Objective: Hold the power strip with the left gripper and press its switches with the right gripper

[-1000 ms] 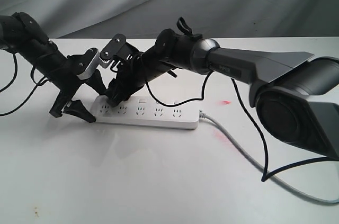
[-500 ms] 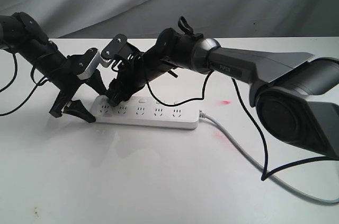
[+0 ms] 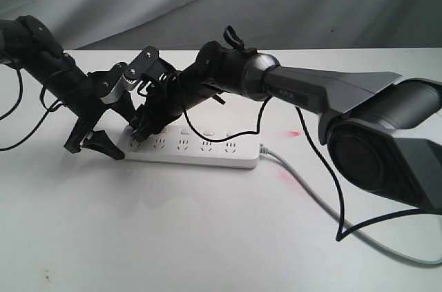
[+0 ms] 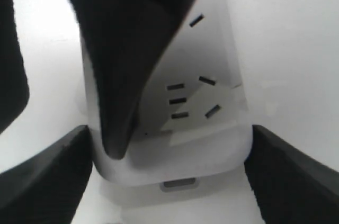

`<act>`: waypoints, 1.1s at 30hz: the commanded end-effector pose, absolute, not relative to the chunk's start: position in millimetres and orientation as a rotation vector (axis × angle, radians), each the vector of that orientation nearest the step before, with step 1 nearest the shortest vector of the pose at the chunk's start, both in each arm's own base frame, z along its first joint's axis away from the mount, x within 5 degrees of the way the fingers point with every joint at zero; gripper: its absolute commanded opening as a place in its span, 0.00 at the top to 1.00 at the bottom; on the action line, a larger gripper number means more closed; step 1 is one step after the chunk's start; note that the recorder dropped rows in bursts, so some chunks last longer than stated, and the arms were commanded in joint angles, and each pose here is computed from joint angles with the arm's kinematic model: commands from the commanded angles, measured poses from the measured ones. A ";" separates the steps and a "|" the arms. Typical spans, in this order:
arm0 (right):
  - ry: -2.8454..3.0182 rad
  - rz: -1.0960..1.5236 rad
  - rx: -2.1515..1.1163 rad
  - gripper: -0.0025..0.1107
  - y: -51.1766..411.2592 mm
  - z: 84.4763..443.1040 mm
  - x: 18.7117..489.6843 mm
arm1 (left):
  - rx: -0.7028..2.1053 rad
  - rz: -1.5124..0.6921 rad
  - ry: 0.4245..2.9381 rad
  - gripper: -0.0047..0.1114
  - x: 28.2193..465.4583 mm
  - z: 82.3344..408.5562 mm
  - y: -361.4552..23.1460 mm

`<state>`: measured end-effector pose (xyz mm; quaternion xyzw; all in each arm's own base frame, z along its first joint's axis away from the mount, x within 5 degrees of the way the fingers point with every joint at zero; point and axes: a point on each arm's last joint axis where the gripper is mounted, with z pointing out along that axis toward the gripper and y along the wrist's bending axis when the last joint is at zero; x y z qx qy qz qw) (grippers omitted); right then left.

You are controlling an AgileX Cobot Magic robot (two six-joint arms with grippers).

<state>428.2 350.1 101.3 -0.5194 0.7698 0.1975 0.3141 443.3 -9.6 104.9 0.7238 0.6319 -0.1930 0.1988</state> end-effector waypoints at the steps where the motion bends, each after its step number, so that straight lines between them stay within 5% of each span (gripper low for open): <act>1: 2.032 0.491 -1.515 0.54 347.9 100.5 417.3 | 2.036 -0.539 1.751 0.89 443.9 107.3 -11.5; 12: 1.935 0.464 -1.462 0.54 319.7 180.7 430.7 | 2.036 -0.539 1.751 0.89 443.9 107.3 -11.5; 33: 2.002 0.543 -1.509 0.54 311.4 142.5 436.0 | 2.036 -0.539 1.751 0.89 443.9 107.3 -11.5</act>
